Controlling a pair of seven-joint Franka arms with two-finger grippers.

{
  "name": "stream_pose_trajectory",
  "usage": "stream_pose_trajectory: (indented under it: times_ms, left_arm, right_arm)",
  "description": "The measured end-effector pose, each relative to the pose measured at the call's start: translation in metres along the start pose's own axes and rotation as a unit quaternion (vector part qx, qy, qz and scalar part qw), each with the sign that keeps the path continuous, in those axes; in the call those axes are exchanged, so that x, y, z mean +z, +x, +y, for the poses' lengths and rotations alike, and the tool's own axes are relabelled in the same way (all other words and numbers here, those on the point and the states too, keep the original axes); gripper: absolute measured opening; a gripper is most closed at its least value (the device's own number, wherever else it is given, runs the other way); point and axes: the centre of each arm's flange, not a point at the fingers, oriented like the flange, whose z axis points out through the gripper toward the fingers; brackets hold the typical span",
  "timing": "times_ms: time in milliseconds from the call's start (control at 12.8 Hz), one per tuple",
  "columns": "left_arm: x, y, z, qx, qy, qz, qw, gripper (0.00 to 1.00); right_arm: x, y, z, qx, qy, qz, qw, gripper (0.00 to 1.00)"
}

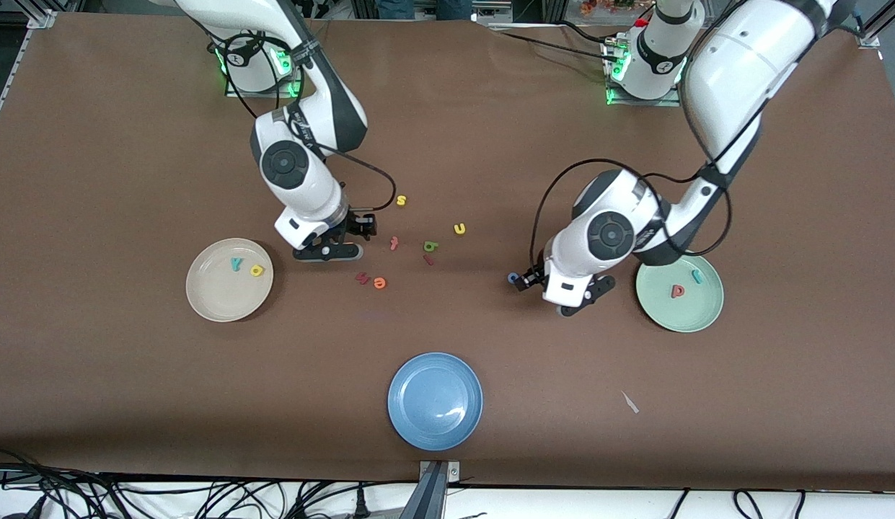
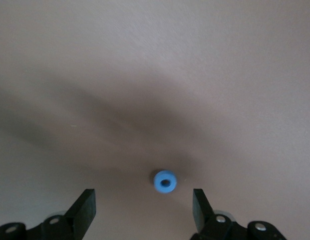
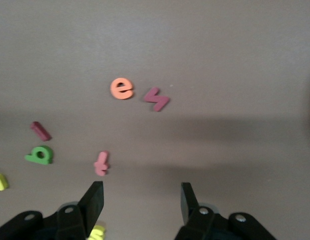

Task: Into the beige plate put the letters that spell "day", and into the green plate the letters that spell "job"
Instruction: 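Grasp the blue o with the left gripper while the right gripper grasps green a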

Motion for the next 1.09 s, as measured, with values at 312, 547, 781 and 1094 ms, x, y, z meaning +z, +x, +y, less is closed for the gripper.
stream_pose_trajectory:
  times_ms: [312, 547, 781, 1094]
  left_arm:
    - [0.048, -0.012, 0.005, -0.008, 0.021, 0.021, 1.000, 0.86]
    - [0.053, -0.020, 0.013, -0.016, 0.020, 0.021, 0.999, 0.81]
    - [0.061, -0.026, 0.017, -0.014, 0.022, 0.018, 1.000, 0.75]
    - [0.062, -0.032, 0.022, -0.010, 0.021, 0.017, 1.000, 0.61]
  right_arm:
    - [0.014, -0.013, -0.040, 0.037, 0.004, 0.018, 0.999, 0.71]
    - [0.026, -0.019, -0.070, 0.064, 0.007, 0.028, 0.998, 0.71]
    - [0.033, -0.021, -0.094, 0.088, 0.009, 0.033, 0.996, 0.71]
    - [0.053, -0.030, -0.124, 0.115, 0.012, 0.041, 0.992, 0.71]
